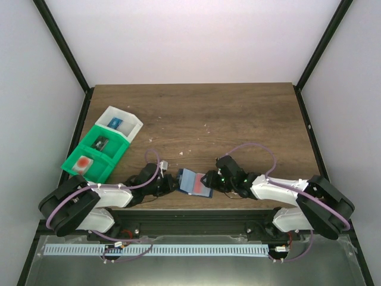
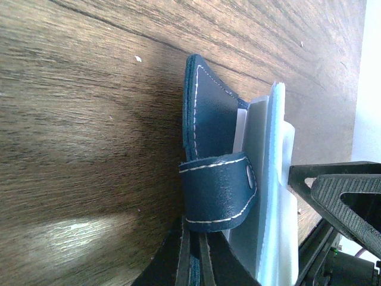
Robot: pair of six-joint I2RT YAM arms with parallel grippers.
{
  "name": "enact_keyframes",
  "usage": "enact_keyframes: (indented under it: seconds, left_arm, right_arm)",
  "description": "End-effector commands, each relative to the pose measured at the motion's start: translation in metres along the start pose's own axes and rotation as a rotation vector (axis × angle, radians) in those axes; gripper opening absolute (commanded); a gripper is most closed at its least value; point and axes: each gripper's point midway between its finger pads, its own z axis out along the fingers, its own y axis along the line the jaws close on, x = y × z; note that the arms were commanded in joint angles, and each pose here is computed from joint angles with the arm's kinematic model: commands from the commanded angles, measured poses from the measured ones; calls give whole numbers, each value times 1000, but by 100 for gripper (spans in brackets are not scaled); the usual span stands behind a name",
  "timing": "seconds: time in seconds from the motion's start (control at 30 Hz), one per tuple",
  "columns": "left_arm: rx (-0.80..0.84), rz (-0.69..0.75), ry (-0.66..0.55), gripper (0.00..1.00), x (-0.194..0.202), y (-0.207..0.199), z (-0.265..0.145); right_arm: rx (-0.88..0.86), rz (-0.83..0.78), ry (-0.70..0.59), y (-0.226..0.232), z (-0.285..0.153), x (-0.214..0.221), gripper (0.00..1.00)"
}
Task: Take the credit cards out of the card holder
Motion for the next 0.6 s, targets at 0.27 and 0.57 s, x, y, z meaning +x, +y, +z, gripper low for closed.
enact_keyframes:
  seconds: [0.27, 0.57]
  left_arm:
    - [14, 12, -5, 0, -1, -5, 1]
    - [16, 8, -3, 0, -1, -5, 1]
  right_arm:
    - [27, 27, 12, -9, 8, 5, 46]
    - [-23, 19, 7, -1, 7, 4, 48]
